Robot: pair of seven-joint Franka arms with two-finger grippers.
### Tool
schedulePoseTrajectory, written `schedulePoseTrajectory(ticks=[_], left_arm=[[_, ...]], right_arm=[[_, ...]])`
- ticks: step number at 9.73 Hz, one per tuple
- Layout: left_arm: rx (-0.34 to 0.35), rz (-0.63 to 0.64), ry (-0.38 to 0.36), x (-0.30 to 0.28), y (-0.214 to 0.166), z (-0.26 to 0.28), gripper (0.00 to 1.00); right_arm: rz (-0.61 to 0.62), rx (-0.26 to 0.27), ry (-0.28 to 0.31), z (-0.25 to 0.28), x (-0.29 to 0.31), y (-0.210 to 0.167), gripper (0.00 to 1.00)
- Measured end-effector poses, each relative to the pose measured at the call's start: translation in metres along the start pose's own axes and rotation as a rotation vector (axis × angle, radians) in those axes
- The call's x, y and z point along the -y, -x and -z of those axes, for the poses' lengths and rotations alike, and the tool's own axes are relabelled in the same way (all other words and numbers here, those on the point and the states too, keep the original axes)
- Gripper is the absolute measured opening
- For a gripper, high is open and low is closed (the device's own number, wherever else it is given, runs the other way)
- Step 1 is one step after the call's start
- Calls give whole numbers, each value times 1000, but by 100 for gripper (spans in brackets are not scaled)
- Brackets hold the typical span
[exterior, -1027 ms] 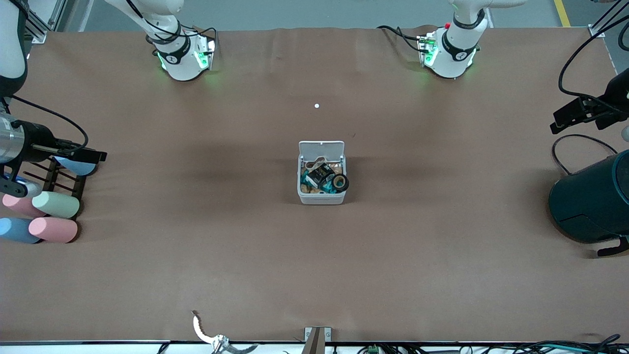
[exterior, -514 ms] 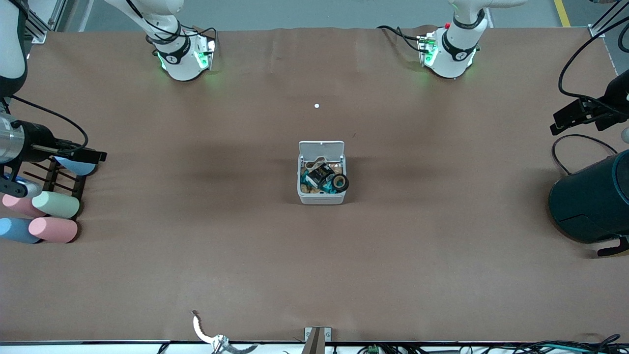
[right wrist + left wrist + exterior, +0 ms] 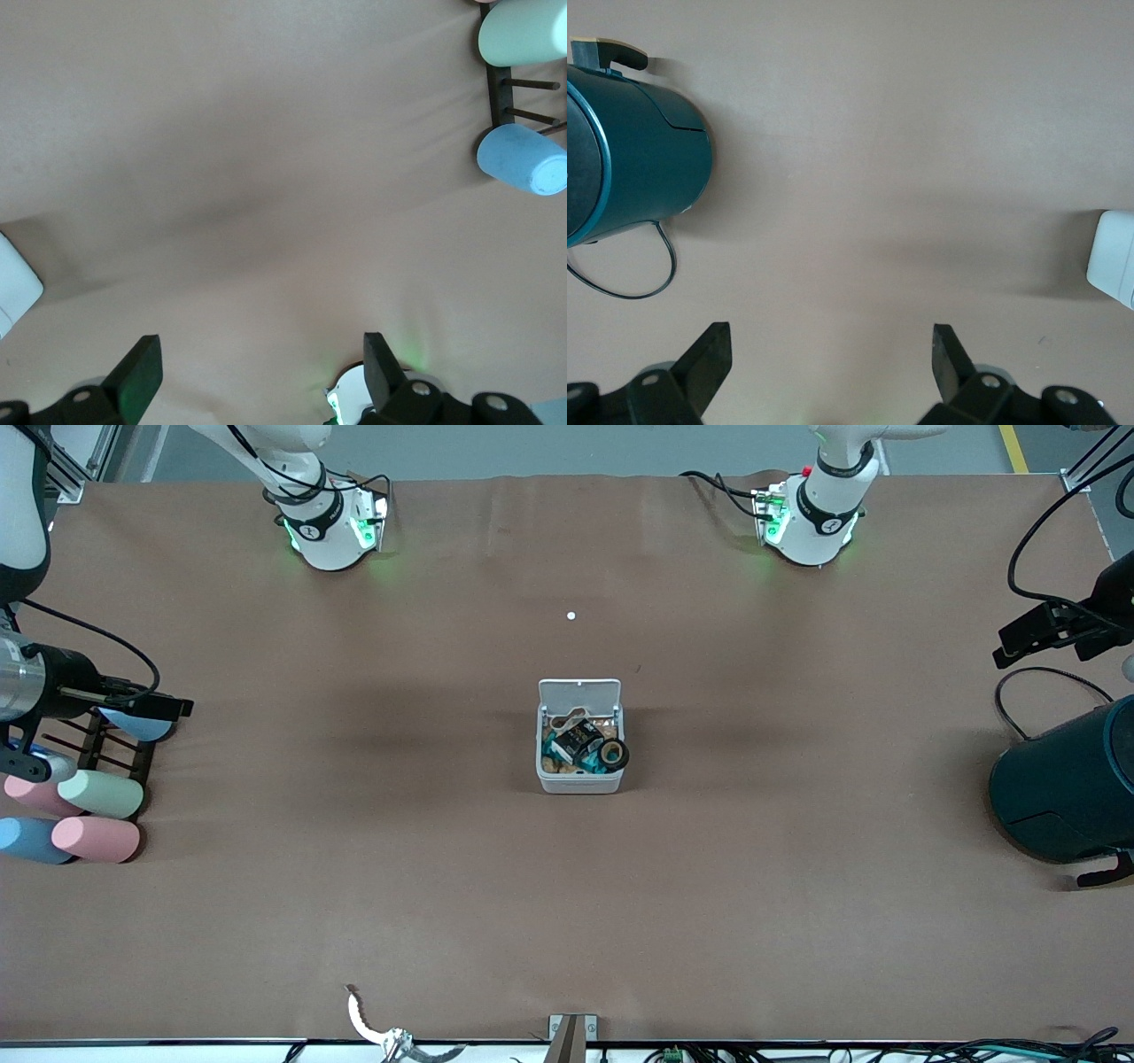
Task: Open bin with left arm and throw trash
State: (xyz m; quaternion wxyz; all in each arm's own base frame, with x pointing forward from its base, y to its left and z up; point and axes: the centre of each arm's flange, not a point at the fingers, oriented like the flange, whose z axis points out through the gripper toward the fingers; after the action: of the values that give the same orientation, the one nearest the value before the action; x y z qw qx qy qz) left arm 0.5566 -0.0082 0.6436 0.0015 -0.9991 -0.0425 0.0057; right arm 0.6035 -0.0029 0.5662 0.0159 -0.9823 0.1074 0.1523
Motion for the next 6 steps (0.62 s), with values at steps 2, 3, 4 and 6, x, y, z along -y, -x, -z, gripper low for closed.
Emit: schedulePoseTrajectory(ticks=[2,3,4,6], left_arm=[[-1,1,0,0,-1,0,100],[-1,1,0,0,-1,0,100],[-1,1,0,0,-1,0,100],[-1,1,0,0,-1,0,100]], right_arm=[[218,-127,62,72,17,88,100],[242,-164,60,90,15,119,100],[249,-167,60,91,10,127,100],[243,-145,62,76,5,112,100]])
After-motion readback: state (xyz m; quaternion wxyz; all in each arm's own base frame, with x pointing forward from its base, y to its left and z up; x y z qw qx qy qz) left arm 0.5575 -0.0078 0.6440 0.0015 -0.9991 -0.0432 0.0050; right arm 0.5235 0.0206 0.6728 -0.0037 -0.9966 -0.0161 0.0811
